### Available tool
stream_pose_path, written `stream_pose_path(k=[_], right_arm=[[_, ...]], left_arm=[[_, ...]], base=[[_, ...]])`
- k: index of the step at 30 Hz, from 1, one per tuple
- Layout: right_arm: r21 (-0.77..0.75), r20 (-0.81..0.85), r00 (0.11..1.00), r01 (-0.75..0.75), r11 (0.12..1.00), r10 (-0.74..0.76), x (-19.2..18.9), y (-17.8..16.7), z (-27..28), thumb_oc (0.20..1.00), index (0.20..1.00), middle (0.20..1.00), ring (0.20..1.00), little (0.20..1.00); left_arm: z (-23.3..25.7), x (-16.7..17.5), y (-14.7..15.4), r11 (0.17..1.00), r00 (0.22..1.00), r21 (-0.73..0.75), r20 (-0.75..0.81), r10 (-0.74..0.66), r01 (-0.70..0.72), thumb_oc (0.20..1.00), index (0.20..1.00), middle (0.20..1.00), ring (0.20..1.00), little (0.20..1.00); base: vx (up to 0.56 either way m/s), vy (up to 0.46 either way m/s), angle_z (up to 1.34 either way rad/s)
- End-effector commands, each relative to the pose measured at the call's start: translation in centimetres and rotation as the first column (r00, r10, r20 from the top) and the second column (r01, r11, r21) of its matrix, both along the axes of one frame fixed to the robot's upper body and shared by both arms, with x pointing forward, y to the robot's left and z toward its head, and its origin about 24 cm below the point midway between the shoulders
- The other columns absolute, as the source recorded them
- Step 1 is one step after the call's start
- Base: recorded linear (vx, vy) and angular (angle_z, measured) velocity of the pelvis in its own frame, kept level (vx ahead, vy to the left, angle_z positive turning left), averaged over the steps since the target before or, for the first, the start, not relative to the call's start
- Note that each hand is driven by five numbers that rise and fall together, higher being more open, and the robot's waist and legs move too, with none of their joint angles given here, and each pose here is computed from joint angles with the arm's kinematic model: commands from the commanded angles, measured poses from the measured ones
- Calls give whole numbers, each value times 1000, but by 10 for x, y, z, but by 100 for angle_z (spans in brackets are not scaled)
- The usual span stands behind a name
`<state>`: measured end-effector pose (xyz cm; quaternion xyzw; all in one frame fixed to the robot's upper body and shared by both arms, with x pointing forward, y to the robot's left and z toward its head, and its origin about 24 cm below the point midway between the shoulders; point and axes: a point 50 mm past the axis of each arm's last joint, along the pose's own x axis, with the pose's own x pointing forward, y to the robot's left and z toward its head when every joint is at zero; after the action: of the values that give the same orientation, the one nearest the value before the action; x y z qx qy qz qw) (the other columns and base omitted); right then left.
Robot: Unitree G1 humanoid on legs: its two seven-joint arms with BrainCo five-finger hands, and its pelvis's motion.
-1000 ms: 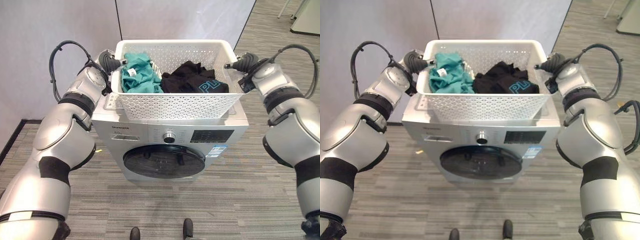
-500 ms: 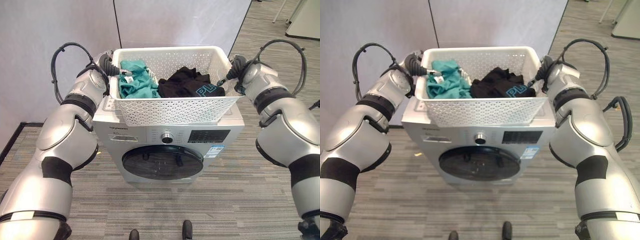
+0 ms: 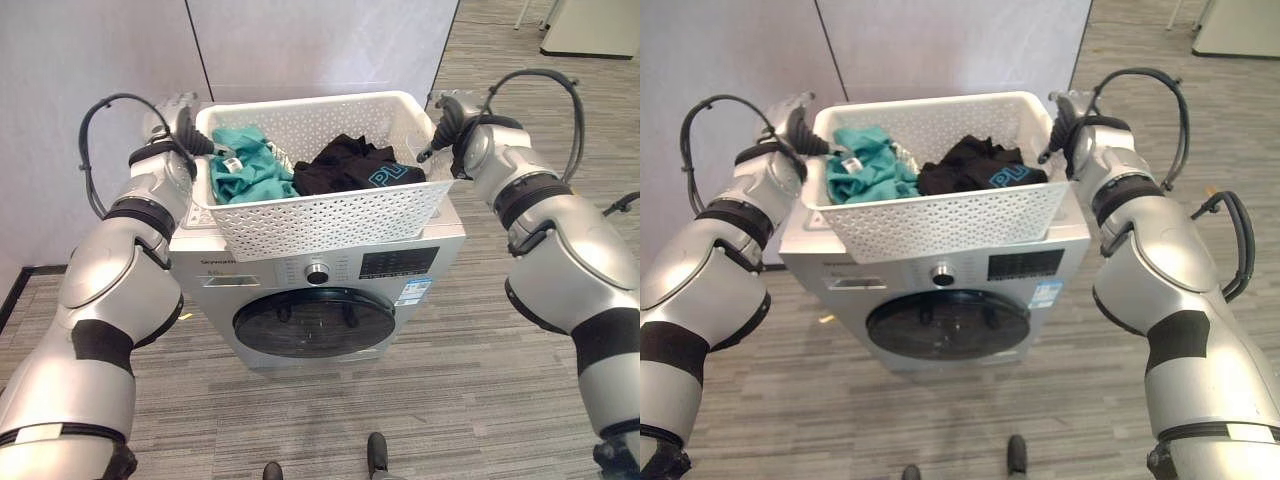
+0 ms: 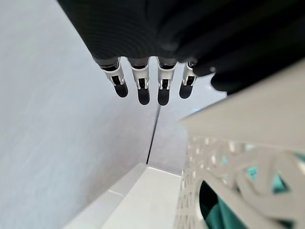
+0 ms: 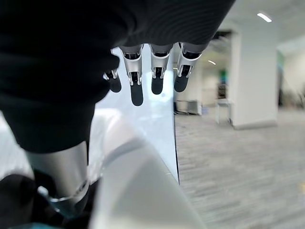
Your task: Grab the laundry basket,head to the washer,open it,put in the laundry and shut it.
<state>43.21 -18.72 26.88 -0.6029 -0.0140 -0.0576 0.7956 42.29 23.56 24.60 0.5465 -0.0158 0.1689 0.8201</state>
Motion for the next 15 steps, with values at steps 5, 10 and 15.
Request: stream_pose_path(k=[5,10,15], right_arm=[[647,192,979,-77,758,-64,-5,-5,45,1000,1000,1000,1000,1000],[886,183,979,-125,446,-89,-1,3,25,1000,1000,1000,1000,1000],[929,200,976,-159,335,-92,0,13,22,1000,1000,1000,1000,1000]], left_arm=[[64,-8,13,883,967,-467,242,75,48,1000,1000,1000,1000,1000],[44,-5,10,645,959,-751,266,100,141,1000,1000,1000,1000,1000],[42,-5,13,518,945,-836,296,143,183,1000,1000,1000,1000,1000]], base=[[-4,-13,-9],[16,-4,1],[0,0,0]])
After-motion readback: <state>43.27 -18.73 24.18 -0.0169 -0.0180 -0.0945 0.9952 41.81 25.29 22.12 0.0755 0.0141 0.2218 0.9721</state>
